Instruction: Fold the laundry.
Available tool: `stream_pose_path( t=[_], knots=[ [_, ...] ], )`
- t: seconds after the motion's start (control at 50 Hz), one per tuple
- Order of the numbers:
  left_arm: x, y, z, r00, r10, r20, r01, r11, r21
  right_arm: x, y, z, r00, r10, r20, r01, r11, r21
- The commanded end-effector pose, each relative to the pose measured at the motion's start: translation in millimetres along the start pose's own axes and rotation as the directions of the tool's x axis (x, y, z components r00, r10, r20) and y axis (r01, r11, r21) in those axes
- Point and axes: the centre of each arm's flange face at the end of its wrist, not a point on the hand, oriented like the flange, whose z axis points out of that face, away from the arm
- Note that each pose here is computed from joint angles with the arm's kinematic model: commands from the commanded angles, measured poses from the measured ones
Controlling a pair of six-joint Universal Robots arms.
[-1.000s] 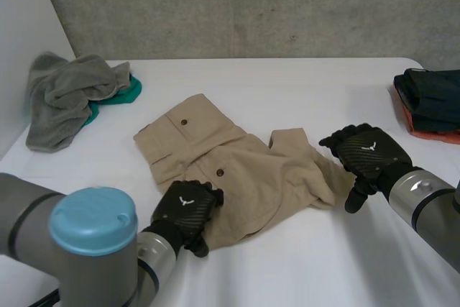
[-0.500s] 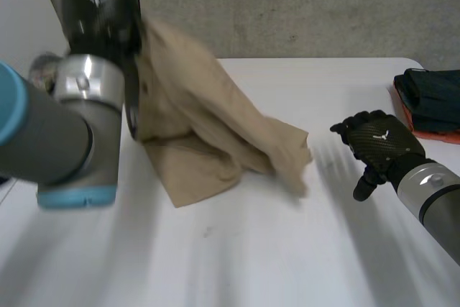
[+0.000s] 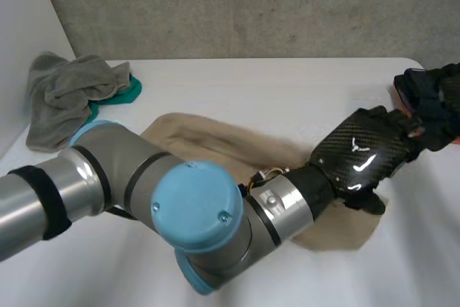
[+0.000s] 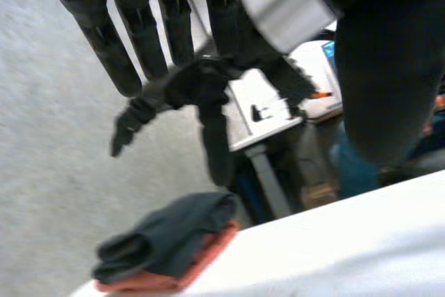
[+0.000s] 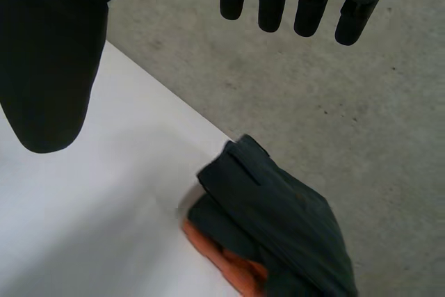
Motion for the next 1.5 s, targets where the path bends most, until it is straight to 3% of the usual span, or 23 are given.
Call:
stream_pose_path(
  t=[0.02, 0.04, 0.12, 0.18, 0.2, 0.26, 0.28, 0.36, 0.42, 0.52, 0.64, 0.72, 0.82, 0.86, 0.9, 0.94, 1.04, 1.1, 1.16, 1.18, 1.24, 1.34, 1.5],
  knots=[
    [-40.3, -39.0, -10.9, 0.98, 0.05, 0.194, -0.059, 0.997, 0.042, 2.4, -0.1, 5.3, 1.0, -0.007, 0.022, 0.007, 1.0, 0.005],
    [-55.9, -51.2, -19.5, 0.96, 0.069, 0.272, -0.084, 0.996, 0.044, 1.5, -0.6, 5.3, 0.999, -0.01, 0.032, 0.009, 1.0, 0.009],
    [-79.1, -73.8, -44.1, 0.903, 0.103, 0.417, -0.127, 0.991, 0.03, -10.3, -4.5, 1.3, 0.994, -0.029, 0.104, 0.026, 0.999, 0.033],
    [-94.2, -85.5, -60.5, 0.862, 0.13, 0.49, -0.161, 0.987, 0.021, -25.2, -10.6, -6.5, 0.983, -0.031, 0.181, 0.024, 0.999, 0.042],
    [-107.9, -88.9, -72.9, 0.829, 0.157, 0.537, -0.185, 0.983, -0.002, -29.1, -12.8, -9.1, 0.979, -0.027, 0.201, 0.019, 0.999, 0.042],
    [-130.0, -91.8, -90.7, 0.78, 0.201, 0.593, -0.217, 0.975, -0.045, -45.6, -22.2, -18.0, 0.963, -0.007, 0.271, -0.001, 1.0, 0.031],
    [-146.1, -88.1, -102.7, 0.745, 0.23, 0.626, -0.223, 0.971, -0.09, -50.1, -25.2, -21.0, 0.957, 0.001, 0.288, -0.009, 1.0, 0.026],
    [-174.9, -68.8, -125.5, 0.688, 0.289, 0.666, -0.191, 0.957, -0.219, -86.9, -32.8, -36.6, 0.905, 0.073, 0.42, -0.06, 0.997, -0.045],
    [-193.3, -46.0, -136.8, 0.664, 0.326, 0.673, -0.147, 0.939, -0.31, -121.5, -28.4, -42.1, 0.854, 0.162, 0.494, -0.103, 0.984, -0.145],
    [-250.7, 5.0, -164.0, 0.605, 0.426, 0.673, -0.083, 0.874, -0.478, -156.8, -23.0, -42.6, 0.821, 0.26, 0.508, -0.157, 0.959, -0.237],
    [-290.9, 42.5, -167.0, 0.604, 0.491, 0.627, -0.094, 0.826, -0.556, -197.4, 0.4, -28.2, 0.809, 0.278, 0.519, -0.131, 0.945, -0.3],
    [-302.2, 73.3, -163.7, 0.658, 0.465, 0.592, -0.061, 0.817, -0.573, -209.6, 5.5, -21.0, 0.822, 0.254, 0.51, -0.118, 0.951, -0.284],
    [-292.2, 89.2, -158.0, 0.758, 0.389, 0.524, -0.022, 0.818, -0.575, -218.6, 12.3, 0.9, 0.857, 0.233, 0.459, -0.129, 0.96, -0.247],
    [-288.2, 90.1, -154.9, 0.772, 0.379, 0.51, -0.023, 0.819, -0.573, -219.3, 12.0, 3.5, 0.861, 0.219, 0.458, -0.12, 0.964, -0.236],
    [-287.6, 90.1, -153.6, 0.769, 0.381, 0.513, -0.024, 0.82, -0.572, -218.2, 10.1, 5.7, 0.87, 0.19, 0.455, -0.102, 0.972, -0.211],
    [-290.4, 86.3, -153.0, 0.746, 0.401, 0.531, -0.034, 0.82, -0.572, -215.8, 2.0, 7.4, 0.88, 0.148, 0.452, -0.085, 0.984, -0.157],
    [-295.9, 19.8, -144.6, 0.602, 0.492, 0.629, -0.119, 0.834, -0.538, -184.1, -59.4, 6.3, 0.922, 0.052, 0.384, -0.086, 0.994, 0.071],
    [-282.8, -36.4, -135.4, 0.555, 0.496, 0.668, -0.203, 0.859, -0.47, -155.5, -110.5, -9.8, 0.946, -0.031, 0.324, -0.048, 0.972, 0.231],
    [-269.6, -84.2, -131.9, 0.532, 0.48, 0.698, -0.276, 0.877, -0.392, -133.0, -149.4, -26.2, 0.961, -0.097, 0.26, -0.002, 0.933, 0.359],
    [-257.6, -118.5, -132.5, 0.518, 0.458, 0.723, -0.327, 0.886, -0.328, -127.3, -158.7, -30.4, 0.964, -0.11, 0.24, 0.009, 0.922, 0.387],
    [-240.2, -161.4, -134.1, 0.506, 0.425, 0.751, -0.394, 0.888, -0.237, -104.9, -192.2, -48.6, 0.976, -0.133, 0.17, 0.037, 0.879, 0.476],
    [-196.0, -253.4, -145.5, 0.489, 0.351, 0.799, -0.533, 0.845, -0.045, -64.9, -238.8, -90.9, 0.989, -0.109, 0.097, 0.033, 0.816, 0.577],
    [-134.1, -330.1, -168.7, 0.499, 0.299, 0.814, -0.633, 0.767, 0.106, -18.3, -283.2, -157.2, 0.997, -0.057, 0.049, 0.009, 0.74, 0.672]
  ],
)
